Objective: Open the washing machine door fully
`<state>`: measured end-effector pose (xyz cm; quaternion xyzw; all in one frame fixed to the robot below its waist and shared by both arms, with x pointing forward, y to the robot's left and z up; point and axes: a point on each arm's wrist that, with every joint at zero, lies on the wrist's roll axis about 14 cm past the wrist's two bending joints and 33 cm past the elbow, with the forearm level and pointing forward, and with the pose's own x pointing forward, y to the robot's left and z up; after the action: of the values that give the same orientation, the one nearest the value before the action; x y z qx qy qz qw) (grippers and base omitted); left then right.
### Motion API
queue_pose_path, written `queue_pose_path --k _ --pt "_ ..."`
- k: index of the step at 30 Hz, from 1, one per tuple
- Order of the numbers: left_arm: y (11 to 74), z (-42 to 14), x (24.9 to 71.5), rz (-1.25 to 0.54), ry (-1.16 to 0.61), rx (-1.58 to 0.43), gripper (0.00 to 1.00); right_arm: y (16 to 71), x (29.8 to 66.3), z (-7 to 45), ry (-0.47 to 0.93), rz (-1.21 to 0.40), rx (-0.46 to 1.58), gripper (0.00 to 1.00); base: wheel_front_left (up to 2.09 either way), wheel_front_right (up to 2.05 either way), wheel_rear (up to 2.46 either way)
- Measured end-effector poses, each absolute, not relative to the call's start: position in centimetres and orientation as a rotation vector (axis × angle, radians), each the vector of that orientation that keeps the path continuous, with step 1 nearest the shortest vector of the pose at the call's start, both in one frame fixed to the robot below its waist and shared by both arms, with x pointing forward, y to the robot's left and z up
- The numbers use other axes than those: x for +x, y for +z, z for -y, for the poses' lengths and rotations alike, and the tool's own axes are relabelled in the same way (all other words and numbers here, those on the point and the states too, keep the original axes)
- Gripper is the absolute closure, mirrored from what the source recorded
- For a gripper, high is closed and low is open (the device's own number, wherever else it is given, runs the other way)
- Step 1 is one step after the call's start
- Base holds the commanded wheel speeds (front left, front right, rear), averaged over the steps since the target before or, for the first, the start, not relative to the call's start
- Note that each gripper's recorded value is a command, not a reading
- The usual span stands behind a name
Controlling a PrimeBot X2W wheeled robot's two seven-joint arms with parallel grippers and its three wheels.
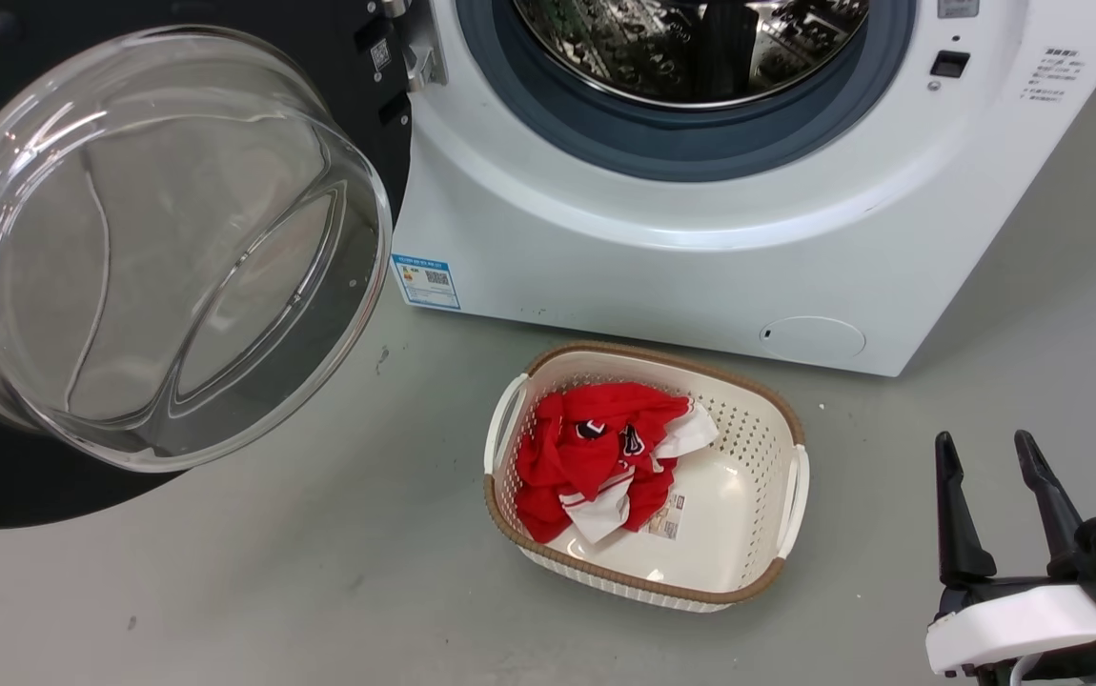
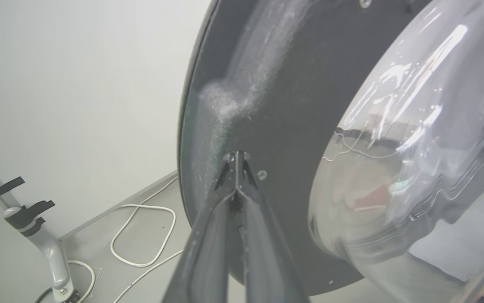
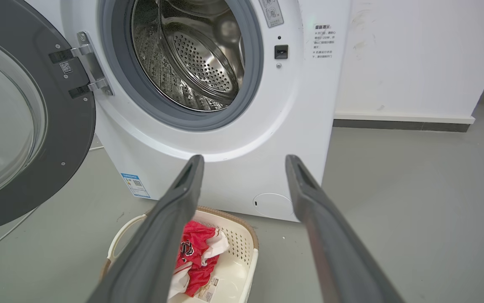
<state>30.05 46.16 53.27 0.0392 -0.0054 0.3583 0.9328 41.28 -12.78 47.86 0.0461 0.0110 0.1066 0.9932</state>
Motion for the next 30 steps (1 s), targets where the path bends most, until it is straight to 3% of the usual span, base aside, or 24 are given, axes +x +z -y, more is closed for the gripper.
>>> queue_pose_path --k 14,15,16,17,18,30 --pt "53.0 -34.9 31.4 0.085 0.475 0.071 0.97 49.9 39.1 13.0 0.212 0.028 0.090 0.00 0.00 0.00 0.00" --pt "53.1 -33.9 31.8 0.092 0.450 0.066 0.71 50.0 39.0 13.1 0.212 0.031 0.089 0.00 0.00 0.00 0.00" --pt "53.1 -33.0 32.1 0.096 0.426 0.063 0.53 50.1 38.9 13.1 0.210 0.035 0.088 0.00 0.00 0.00 0.00" --pt "53.0 -32.1 32.3 0.099 0.401 0.055 0.17 50.3 38.7 13.2 0.208 0.040 0.083 0.00 0.00 0.00 0.00" --pt "53.0 -31.3 32.6 0.102 0.382 0.045 0.00 50.4 38.6 13.3 0.205 0.042 0.081 0.00 0.00 0.00 0.00" --pt "55.0 -23.9 36.2 0.191 0.187 -0.014 0.00 51.9 37.3 14.6 0.172 0.084 0.049 0.00 0.00 0.00 0.00"
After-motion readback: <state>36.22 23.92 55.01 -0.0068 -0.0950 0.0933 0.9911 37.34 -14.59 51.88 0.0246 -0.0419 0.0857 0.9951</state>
